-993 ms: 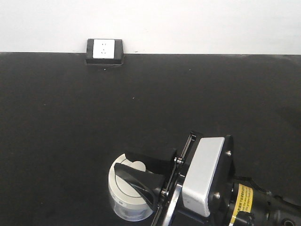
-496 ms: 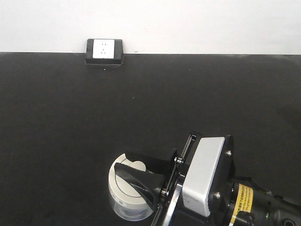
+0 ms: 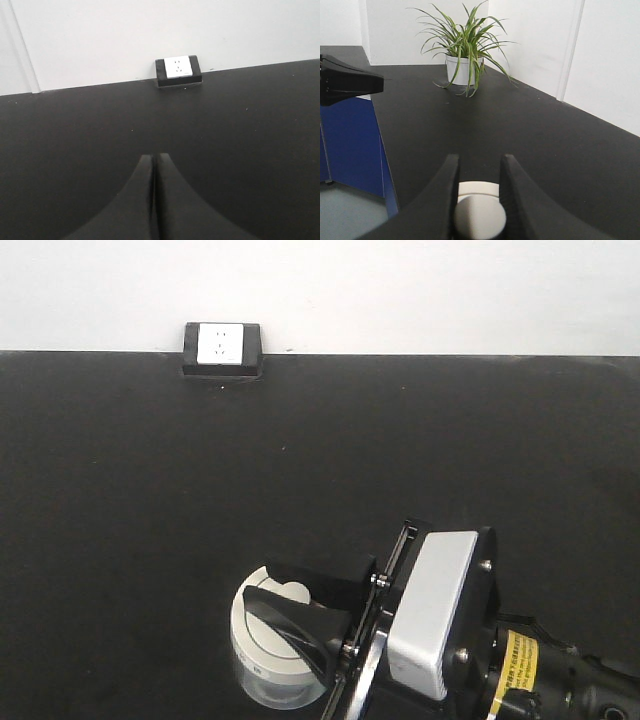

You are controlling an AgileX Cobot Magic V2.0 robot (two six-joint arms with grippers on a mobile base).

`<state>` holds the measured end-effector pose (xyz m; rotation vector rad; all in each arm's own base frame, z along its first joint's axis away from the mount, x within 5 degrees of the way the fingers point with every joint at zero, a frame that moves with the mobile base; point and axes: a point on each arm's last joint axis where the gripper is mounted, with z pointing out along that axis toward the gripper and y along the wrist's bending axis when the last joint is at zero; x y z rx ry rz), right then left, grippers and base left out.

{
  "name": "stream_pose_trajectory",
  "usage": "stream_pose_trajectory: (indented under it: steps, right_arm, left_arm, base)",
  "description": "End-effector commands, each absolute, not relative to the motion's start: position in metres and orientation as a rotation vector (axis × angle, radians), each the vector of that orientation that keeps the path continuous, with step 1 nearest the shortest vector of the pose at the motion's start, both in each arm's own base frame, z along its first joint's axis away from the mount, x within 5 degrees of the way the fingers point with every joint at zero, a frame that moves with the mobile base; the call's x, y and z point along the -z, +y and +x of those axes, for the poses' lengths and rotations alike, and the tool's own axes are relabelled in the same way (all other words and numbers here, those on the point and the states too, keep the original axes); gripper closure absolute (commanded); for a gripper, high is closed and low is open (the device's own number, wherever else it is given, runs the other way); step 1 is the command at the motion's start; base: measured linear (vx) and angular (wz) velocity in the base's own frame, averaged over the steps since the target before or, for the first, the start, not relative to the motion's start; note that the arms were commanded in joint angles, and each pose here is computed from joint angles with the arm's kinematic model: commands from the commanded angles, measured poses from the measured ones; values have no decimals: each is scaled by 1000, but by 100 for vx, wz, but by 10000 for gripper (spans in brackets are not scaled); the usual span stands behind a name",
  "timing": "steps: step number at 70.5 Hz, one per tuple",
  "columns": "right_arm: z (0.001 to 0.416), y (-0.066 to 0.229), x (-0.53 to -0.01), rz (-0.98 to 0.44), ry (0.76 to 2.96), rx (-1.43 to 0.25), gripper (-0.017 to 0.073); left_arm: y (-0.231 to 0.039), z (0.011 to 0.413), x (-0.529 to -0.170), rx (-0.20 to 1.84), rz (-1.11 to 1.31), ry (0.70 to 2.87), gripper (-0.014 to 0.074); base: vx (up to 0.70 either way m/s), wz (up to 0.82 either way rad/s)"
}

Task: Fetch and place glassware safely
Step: 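Hold the jar in the right gripper as the base stops at the black bench, then extend the right arm forward over the bench carrying the jar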

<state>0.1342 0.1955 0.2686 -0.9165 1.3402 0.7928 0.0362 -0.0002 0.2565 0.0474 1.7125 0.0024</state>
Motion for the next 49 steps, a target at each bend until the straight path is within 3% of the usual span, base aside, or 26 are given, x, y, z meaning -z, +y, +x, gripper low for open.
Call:
stream_pose_trajectory:
  steps: [1, 20, 49]
  right_arm:
    - [132, 195, -292, -842, 1205, -851, 563]
    - [145, 187, -290, -727, 1301, -820, 560]
    - [197, 153, -275, -633, 1369, -607, 560]
  left_arm:
    - [-1, 36, -269, 11, 48, 1635, 601]
    - [-1, 36, -269, 11, 48, 1635, 601]
    - [-1, 36, -269, 11, 48, 1635, 601]
  base:
    - [0, 0]
    - [0, 0]
    - [0, 0]
